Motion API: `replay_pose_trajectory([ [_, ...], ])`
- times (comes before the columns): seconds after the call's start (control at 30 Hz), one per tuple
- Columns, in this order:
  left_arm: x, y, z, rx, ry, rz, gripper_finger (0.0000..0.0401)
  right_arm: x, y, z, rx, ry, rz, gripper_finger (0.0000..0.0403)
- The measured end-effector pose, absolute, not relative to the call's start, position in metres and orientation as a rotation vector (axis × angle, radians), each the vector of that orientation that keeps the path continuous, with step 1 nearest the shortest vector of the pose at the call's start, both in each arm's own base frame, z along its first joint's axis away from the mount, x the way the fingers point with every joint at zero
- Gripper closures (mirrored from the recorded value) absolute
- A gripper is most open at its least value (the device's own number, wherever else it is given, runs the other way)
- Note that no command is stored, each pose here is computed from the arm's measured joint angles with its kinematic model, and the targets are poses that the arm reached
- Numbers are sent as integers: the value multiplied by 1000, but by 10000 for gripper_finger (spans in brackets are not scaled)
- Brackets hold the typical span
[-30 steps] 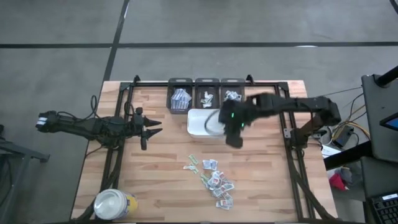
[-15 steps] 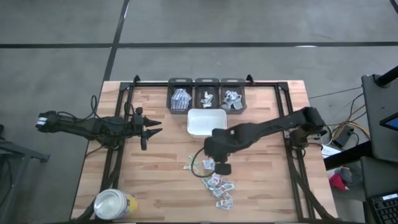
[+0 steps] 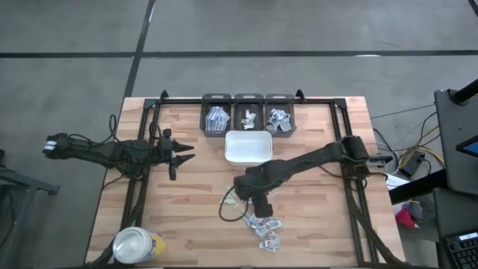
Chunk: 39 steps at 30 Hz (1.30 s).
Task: Pick & Place First Aid Supplies
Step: Put the white alcohol pad into the right black bin
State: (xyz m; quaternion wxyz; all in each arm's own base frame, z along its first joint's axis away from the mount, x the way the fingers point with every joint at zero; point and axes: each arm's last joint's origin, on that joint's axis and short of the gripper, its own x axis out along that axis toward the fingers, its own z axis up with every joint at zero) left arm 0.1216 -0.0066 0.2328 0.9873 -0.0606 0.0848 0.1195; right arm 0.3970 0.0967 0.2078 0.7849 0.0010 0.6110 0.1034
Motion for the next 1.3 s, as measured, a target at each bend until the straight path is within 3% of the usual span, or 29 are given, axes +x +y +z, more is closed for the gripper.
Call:
replay_pose_trajectory([
  [0.37,122,-7,233,-121,170,240,266,427,105,186,-57,1331,272,258],
  [1.03,123,-7,232,-119,178,241,266,433,106,146,-28,1427,214,253],
  [1.3,123,-7,231,-118,185,241,266,434,103,144,-82,1417,126,281],
])
